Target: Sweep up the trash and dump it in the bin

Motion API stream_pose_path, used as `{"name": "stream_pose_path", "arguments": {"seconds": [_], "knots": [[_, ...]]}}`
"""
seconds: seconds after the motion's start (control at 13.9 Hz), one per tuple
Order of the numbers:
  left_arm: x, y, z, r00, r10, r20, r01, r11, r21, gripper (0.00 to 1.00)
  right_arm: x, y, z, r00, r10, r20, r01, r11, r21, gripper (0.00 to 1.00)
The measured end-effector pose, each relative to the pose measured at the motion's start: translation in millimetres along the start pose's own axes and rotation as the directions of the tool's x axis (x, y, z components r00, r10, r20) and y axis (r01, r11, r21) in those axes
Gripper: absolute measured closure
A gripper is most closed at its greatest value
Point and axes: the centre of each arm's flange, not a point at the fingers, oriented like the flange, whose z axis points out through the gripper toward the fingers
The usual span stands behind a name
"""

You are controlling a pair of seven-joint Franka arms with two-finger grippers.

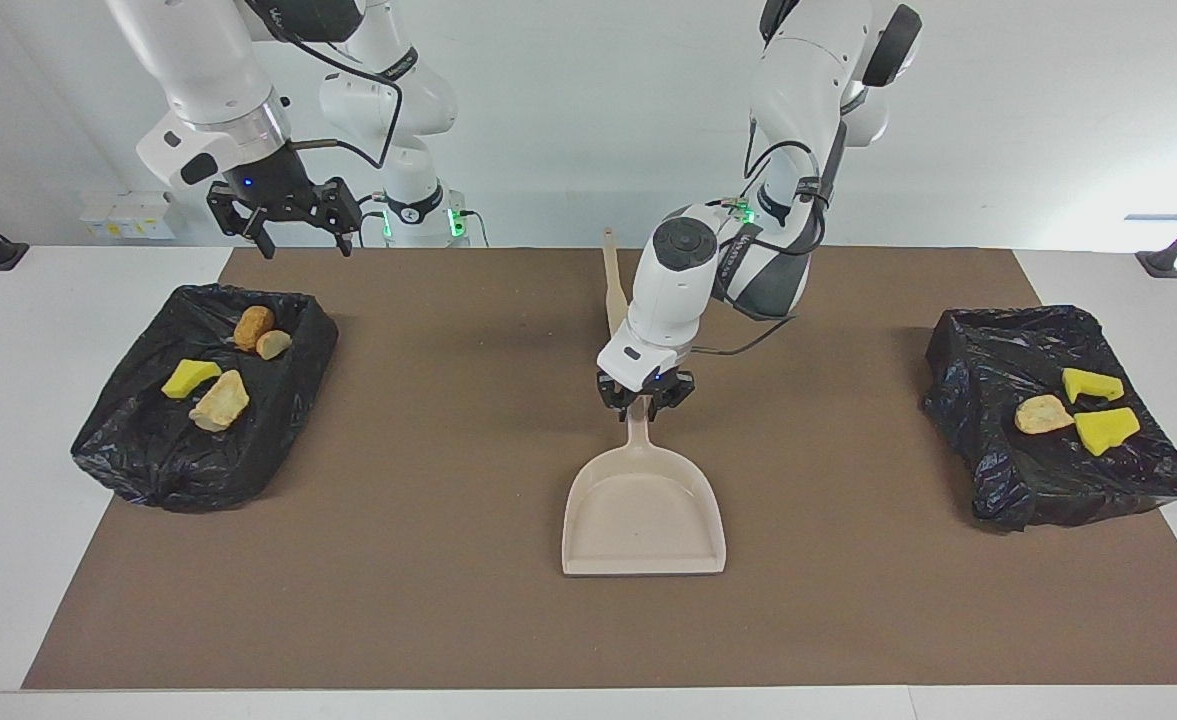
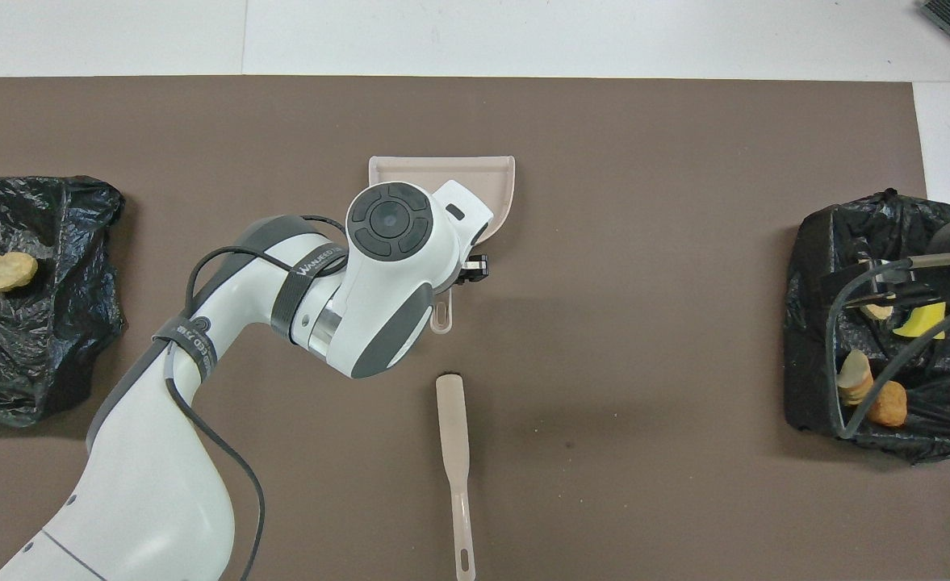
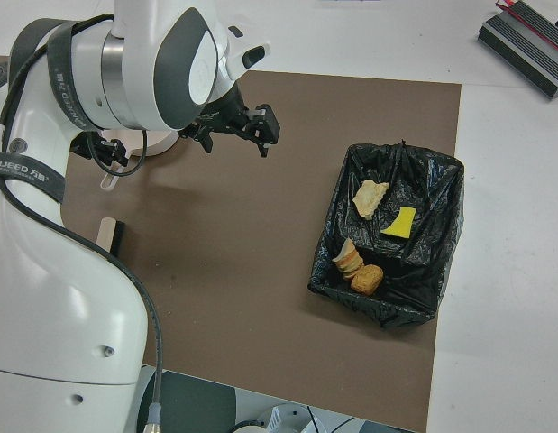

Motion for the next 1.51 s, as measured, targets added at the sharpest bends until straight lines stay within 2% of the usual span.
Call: {"name": "stream_pose_path", "arguments": {"seconds": [0.22, 0.29, 0.58, 0.79, 1.01, 1.22, 1.51], "knots": [[7, -9, -24, 0.999, -0.017, -0.031, 0.017, 1.000, -0.004, 0.04, 0, 0, 0, 1.000, 0.000, 0.000, 0.000, 1.000, 0.000, 0.00], [11, -17, -37, 0.999, -0.030, -0.044, 0.030, 1.000, -0.004, 0.00, 0, 0, 0, 1.000, 0.000, 0.000, 0.000, 1.000, 0.000, 0.00], [35, -74, -81, 0.992, -0.097, -0.075, 0.098, 0.995, 0.008, 0.00, 0, 0, 0, 1.000, 0.000, 0.000, 0.000, 1.000, 0.000, 0.00], [41, -136, -120, 0.998, -0.057, -0.024, 0.059, 0.996, 0.068, 0.00, 0, 0, 0, 1.000, 0.000, 0.000, 0.000, 1.000, 0.000, 0.00], [32, -194, -166, 0.999, 0.007, 0.046, -0.012, 0.993, 0.115, 0.00, 0, 0, 0, 1.000, 0.000, 0.000, 0.000, 1.000, 0.000, 0.00], [19, -236, -204, 0.997, -0.002, 0.080, -0.009, 0.990, 0.137, 0.00, 0, 0, 0, 1.000, 0.000, 0.000, 0.000, 1.000, 0.000, 0.00], [3, -267, -247, 0.998, -0.024, 0.055, 0.016, 0.989, 0.146, 0.00, 0, 0, 0, 1.000, 0.000, 0.000, 0.000, 1.000, 0.000, 0.00]]}}
